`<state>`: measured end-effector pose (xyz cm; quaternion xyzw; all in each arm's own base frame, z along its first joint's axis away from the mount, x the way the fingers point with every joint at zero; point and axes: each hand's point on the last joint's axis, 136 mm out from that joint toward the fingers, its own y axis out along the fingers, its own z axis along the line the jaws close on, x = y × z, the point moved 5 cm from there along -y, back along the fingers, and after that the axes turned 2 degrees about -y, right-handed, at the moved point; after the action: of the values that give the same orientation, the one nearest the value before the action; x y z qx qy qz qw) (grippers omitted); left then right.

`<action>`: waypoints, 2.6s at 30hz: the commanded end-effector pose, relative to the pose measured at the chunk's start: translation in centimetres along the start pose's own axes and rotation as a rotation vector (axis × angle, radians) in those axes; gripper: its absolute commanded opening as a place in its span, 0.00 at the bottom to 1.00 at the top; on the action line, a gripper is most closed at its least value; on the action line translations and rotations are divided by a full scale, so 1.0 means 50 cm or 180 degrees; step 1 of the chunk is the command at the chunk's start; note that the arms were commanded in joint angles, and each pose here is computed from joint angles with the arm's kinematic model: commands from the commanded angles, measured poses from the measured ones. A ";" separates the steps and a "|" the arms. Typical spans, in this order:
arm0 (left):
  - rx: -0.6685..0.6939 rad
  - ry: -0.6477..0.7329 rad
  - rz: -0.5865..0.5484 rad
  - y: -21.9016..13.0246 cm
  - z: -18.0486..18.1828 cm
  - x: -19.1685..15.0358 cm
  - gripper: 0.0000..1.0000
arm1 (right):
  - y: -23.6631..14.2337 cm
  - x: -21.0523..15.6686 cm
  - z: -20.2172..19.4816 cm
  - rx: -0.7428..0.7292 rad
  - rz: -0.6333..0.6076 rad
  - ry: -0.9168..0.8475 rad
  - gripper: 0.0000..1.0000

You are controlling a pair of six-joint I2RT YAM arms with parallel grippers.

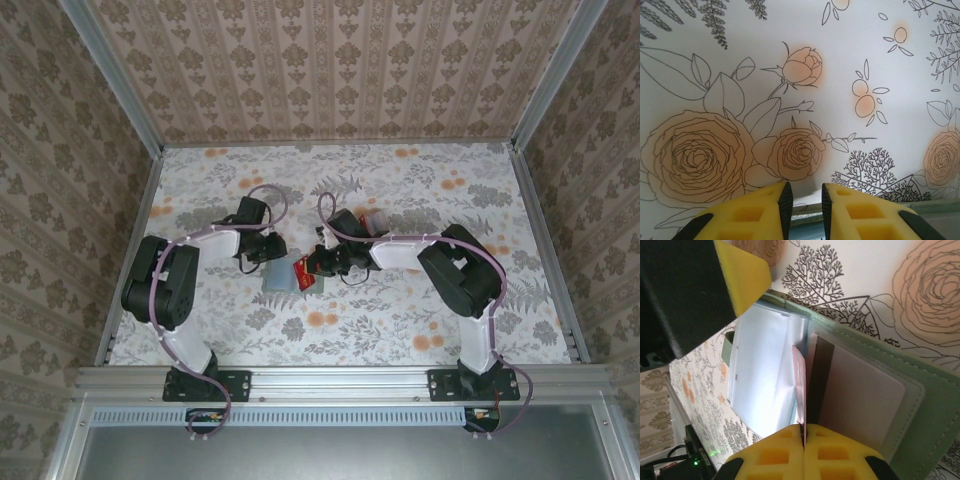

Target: Put the credit cards into the card holder

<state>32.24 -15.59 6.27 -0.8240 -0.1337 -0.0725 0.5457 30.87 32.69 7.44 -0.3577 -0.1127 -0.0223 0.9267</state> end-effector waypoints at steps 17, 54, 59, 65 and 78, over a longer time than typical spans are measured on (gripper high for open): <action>0.0449 -0.0378 0.0718 0.022 0.086 -0.135 0.26 | 0.044 0.014 0.000 0.0309 0.0080 0.0265 0.01; 0.0508 -0.0358 0.0373 -0.099 0.085 -0.137 0.36 | 0.093 -0.028 -0.028 0.0025 -0.0243 0.0478 0.01; 0.0505 -0.0469 0.0486 -0.070 0.105 -0.169 0.31 | 0.102 -0.031 -0.009 0.0054 -0.0052 0.0351 0.01; 0.0512 -0.0486 0.0538 -0.048 0.106 -0.165 0.30 | 0.119 -0.041 0.007 0.0160 0.0177 0.0292 0.02; 0.0570 -0.0448 0.0539 -0.044 0.108 -0.155 0.28 | 0.119 -0.026 0.008 -0.0003 0.0387 0.0143 0.10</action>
<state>24.75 -11.09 6.21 -0.7919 -0.1255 0.0236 0.5972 31.40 38.50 6.47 -0.3092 -0.1001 -0.0025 0.9457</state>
